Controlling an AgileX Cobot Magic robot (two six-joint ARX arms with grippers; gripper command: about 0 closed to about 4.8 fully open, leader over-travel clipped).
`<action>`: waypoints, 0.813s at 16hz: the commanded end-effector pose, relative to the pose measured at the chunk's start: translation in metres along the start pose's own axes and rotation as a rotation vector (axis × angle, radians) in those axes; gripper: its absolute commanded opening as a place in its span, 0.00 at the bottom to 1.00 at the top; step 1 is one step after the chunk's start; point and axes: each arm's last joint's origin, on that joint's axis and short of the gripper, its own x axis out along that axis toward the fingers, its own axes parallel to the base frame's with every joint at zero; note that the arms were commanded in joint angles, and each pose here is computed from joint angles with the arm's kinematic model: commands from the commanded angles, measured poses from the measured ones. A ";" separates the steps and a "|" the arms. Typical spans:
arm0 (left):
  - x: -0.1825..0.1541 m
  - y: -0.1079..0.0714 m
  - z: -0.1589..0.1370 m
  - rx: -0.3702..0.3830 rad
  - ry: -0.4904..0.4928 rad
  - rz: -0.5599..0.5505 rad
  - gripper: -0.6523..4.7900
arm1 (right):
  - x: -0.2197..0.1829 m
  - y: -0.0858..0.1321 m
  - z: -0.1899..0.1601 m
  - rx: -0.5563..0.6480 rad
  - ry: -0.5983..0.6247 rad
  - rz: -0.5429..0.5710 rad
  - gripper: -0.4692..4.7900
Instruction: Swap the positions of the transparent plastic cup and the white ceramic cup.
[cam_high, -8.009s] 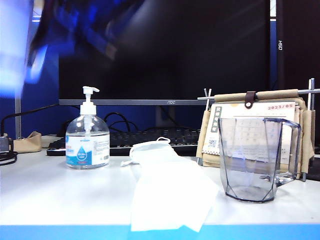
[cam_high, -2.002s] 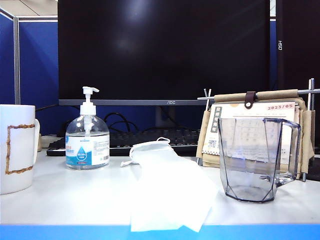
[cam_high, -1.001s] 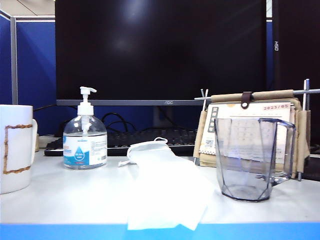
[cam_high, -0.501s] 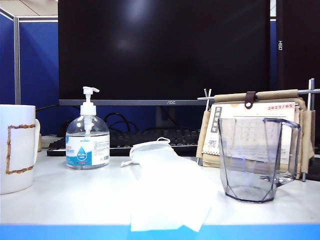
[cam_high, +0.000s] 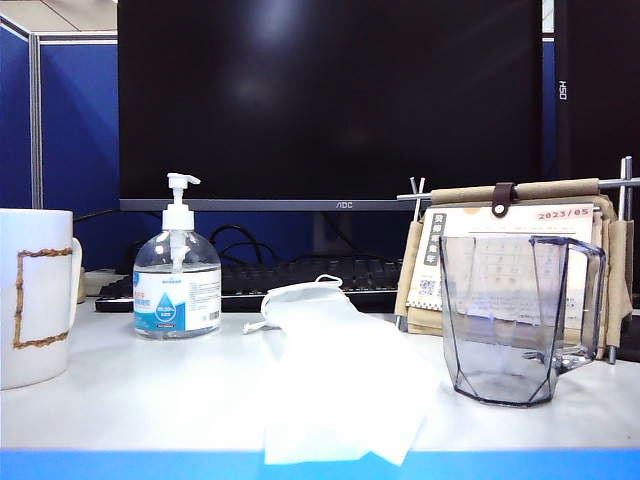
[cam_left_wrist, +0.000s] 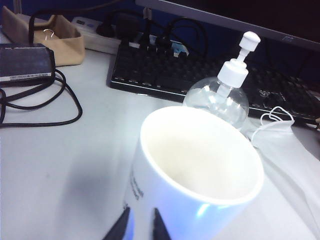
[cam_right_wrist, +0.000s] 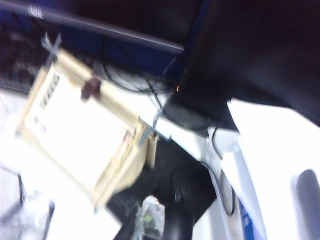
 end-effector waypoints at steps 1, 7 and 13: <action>0.000 0.000 -0.001 -0.003 0.013 0.000 0.23 | 0.001 0.006 -0.001 0.061 0.024 0.074 0.11; 0.000 0.000 -0.001 -0.003 0.013 0.000 0.23 | 0.000 0.002 0.010 0.189 -0.070 -0.048 0.11; 0.000 0.000 -0.001 -0.003 0.013 -0.001 0.23 | -0.001 -0.008 0.010 0.187 -0.159 -0.273 0.11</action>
